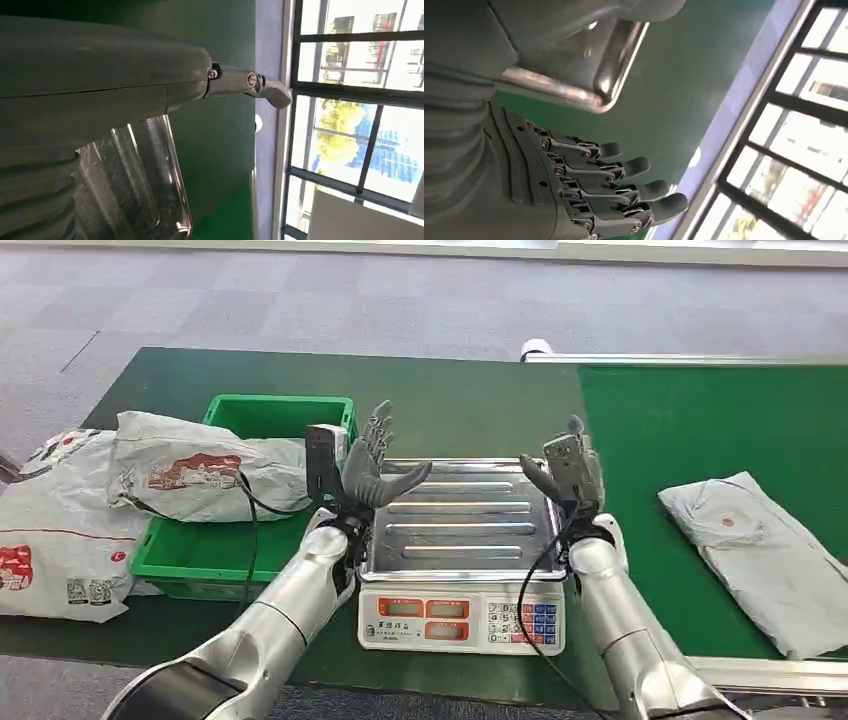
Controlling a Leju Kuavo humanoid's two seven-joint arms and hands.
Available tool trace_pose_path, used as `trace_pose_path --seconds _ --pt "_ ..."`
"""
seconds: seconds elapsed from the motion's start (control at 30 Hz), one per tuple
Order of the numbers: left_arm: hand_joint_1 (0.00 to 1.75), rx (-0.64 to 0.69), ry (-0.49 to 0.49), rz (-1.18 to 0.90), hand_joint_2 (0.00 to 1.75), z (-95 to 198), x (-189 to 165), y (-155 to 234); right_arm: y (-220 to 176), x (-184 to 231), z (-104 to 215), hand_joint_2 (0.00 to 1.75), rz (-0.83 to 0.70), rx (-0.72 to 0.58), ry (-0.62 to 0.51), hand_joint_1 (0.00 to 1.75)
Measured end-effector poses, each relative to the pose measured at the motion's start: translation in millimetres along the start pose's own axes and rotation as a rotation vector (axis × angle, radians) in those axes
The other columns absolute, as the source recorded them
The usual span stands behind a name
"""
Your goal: Moved the parcel from conveyor to table for the left to box.
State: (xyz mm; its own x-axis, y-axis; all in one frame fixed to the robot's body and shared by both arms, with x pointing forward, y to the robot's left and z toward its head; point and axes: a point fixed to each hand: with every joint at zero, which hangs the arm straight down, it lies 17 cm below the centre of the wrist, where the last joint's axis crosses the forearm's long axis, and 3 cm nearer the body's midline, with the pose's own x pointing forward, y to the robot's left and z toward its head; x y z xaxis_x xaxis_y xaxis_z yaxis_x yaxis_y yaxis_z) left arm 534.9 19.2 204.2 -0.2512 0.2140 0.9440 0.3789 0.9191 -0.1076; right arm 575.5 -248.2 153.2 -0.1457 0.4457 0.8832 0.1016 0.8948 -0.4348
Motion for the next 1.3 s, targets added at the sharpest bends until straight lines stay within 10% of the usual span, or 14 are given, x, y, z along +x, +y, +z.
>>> trace_pose_path --seconds 0.77,1.03,1.3 --pt "0.00 -0.145 0.053 0.020 1.75 8.2 -11.2 -41.8 -186.6 -120.0 37.4 1.75 0.622 -0.361 0.329 0.00" --pt "0.00 -0.192 0.069 0.031 1.75 11.9 -14.1 -51.4 -252.6 -148.1 69.3 1.75 1.069 -0.444 0.512 0.00" --pt "0.00 -0.184 0.070 0.027 1.75 11.9 -14.7 -44.3 -268.5 -185.7 89.4 1.75 1.058 -0.363 0.564 0.00"
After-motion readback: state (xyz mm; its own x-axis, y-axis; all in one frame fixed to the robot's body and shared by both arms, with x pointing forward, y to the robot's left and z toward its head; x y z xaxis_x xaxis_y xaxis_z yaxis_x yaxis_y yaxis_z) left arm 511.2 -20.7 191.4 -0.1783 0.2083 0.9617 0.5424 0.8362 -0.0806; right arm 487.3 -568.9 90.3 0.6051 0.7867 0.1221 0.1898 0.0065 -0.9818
